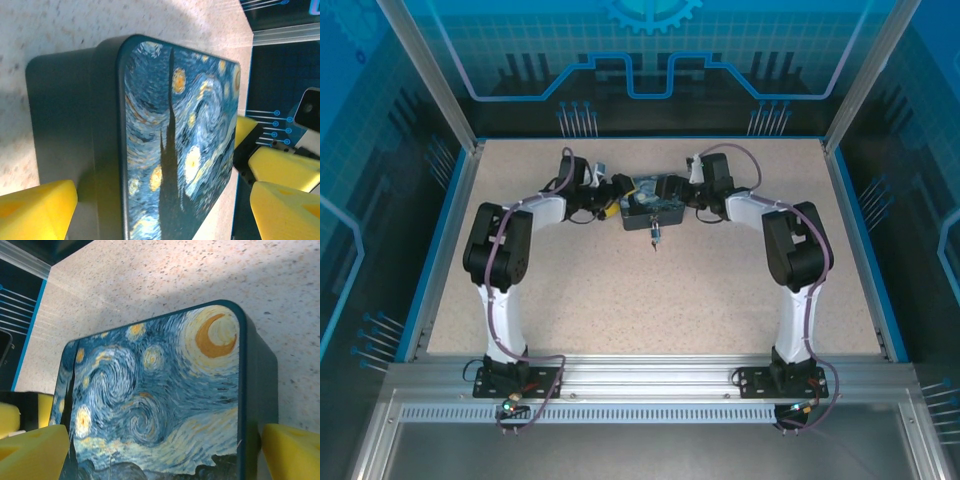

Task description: Unlock the padlock with the key

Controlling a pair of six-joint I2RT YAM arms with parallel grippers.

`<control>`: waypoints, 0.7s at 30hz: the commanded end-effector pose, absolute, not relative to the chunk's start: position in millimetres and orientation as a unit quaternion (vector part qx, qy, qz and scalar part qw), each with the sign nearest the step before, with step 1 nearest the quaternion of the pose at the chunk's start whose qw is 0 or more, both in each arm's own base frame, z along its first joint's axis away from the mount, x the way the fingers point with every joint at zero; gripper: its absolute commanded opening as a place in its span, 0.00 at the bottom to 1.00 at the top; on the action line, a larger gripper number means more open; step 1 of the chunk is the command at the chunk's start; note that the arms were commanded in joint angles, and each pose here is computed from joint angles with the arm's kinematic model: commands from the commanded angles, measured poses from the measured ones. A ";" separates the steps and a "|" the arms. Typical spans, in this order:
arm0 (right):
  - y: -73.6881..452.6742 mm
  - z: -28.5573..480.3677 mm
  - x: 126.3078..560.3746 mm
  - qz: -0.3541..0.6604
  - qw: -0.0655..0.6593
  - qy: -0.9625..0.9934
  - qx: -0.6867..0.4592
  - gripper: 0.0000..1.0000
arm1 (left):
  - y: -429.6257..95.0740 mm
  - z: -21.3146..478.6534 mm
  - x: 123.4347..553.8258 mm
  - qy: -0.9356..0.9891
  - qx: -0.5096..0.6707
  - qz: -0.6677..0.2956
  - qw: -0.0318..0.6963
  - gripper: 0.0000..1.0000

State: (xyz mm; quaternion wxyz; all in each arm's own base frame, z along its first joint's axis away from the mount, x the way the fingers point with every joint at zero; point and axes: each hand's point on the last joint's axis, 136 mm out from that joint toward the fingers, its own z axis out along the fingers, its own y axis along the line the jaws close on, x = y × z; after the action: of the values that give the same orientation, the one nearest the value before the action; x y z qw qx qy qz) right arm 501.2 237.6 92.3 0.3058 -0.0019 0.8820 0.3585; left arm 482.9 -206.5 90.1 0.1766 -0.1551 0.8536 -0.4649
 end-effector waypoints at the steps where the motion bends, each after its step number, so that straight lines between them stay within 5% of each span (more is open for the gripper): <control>1: 273.1 93.5 482.9 0.409 0.263 0.872 -0.051 0.99 | -230.4 112.2 455.4 0.841 -0.126 -0.502 0.159 0.91; 9: 281.6 91.4 486.4 0.416 0.267 0.868 -0.055 1.00 | -233.2 122.4 429.7 0.840 -0.130 -0.499 0.171 0.91; 21: 198.3 118.7 504.3 0.369 0.325 0.871 0.014 1.00 | -175.9 142.2 412.7 0.860 -0.164 -0.411 0.254 0.92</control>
State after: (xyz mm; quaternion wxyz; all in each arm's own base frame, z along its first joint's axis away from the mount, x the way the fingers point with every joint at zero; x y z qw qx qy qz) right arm 505.2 223.7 91.9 0.2991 0.0029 0.8765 0.3772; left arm 416.3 -193.7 131.9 0.2207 -0.1646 0.8535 -0.4425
